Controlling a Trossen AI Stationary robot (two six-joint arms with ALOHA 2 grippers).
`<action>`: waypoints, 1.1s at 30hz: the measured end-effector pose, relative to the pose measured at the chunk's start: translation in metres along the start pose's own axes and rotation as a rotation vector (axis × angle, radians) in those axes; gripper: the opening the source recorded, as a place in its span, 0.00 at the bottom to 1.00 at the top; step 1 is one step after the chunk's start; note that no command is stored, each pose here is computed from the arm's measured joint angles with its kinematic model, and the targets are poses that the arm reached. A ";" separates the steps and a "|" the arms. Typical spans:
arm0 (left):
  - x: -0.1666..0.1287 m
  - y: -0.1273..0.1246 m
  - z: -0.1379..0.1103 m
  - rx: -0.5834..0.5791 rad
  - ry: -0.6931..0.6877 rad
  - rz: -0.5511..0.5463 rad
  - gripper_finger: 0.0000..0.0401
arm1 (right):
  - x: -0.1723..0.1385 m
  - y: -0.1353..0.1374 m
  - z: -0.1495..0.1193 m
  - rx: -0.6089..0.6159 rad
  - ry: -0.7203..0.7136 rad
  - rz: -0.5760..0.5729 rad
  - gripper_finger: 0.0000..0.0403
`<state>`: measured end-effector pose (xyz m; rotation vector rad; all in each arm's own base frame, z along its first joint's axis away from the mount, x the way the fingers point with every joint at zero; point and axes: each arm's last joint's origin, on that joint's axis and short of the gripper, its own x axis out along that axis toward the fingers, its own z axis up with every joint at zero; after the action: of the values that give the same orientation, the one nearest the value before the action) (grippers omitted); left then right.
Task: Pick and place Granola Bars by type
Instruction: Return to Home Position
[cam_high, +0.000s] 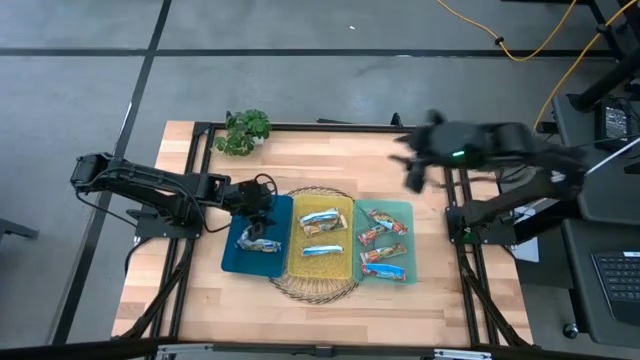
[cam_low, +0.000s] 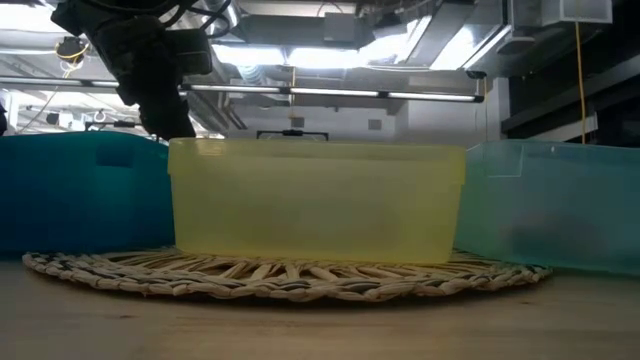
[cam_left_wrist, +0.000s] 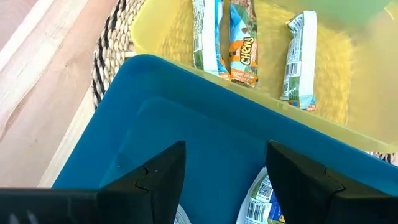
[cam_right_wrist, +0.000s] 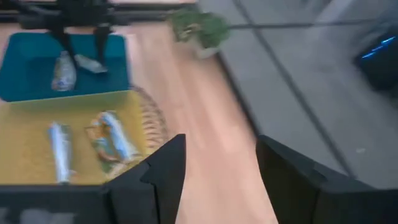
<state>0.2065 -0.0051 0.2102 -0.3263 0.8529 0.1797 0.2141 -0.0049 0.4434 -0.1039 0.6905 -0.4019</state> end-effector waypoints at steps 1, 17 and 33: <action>0.000 0.000 0.000 -0.005 -0.001 0.002 0.52 | -0.013 -0.008 -0.004 -0.005 -0.018 -0.021 0.49; 0.000 0.004 0.002 -0.077 -0.058 0.128 0.52 | -0.188 -0.097 -0.189 0.312 -0.490 -0.145 0.49; 0.000 0.004 0.001 -0.204 -0.062 0.130 0.52 | -0.027 -0.024 -0.225 0.185 -0.852 0.128 0.49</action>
<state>0.2058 -0.0009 0.2099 -0.4539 0.7959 0.3980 0.0432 -0.0079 0.2919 -0.0465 -0.1803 -0.2596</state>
